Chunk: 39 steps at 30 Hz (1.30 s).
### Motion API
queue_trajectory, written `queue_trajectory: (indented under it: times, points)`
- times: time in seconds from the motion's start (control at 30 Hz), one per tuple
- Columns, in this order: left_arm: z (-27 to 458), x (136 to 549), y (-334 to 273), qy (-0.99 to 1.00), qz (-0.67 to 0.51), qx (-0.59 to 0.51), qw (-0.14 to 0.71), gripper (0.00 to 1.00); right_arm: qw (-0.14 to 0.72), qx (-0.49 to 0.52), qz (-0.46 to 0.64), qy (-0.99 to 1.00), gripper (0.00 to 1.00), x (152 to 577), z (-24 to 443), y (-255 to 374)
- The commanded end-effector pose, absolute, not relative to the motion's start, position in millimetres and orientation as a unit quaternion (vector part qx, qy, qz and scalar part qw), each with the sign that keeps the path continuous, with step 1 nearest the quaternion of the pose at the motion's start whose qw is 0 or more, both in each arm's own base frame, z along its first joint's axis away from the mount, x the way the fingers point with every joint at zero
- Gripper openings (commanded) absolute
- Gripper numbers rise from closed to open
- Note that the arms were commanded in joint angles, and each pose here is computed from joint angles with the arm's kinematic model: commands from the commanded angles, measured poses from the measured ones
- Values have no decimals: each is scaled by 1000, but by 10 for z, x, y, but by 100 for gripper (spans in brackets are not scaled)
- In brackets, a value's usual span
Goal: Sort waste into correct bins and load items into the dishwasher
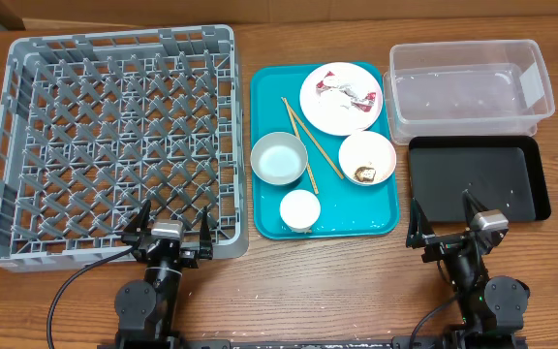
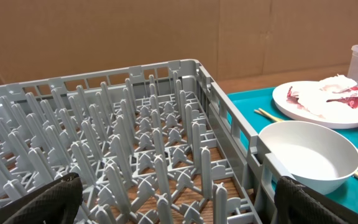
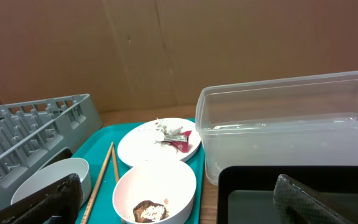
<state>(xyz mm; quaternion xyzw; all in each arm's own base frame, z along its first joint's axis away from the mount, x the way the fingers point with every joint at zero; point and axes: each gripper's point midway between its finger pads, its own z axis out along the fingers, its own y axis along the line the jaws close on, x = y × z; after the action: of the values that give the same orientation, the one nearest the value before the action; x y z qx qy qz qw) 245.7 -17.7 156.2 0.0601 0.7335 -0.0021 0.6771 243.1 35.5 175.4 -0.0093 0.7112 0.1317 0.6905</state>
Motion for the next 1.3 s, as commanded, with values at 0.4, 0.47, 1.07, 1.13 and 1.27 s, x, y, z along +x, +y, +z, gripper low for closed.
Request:
queue_trajectory:
  times: [0.4,0.47,1.07,1.13,1.27]
  points:
    - [1562,2456,-177,730,2,66,680,100,693,-10,127,710,100,2433,1736,348]
    - [1562,2456,-177,730,2,66,680,100,693,-10,127,710,100,2433,1736,348]
    - [1584,2455,-195,727,-1,69,683,100,692,-8,135,709,100,2430,1739,362]
    - [1621,2455,-225,722,-12,70,688,100,686,-3,163,709,100,2418,1741,416]
    - [1630,2452,-244,724,-88,-1,684,100,681,-1,199,704,100,2396,1775,497]
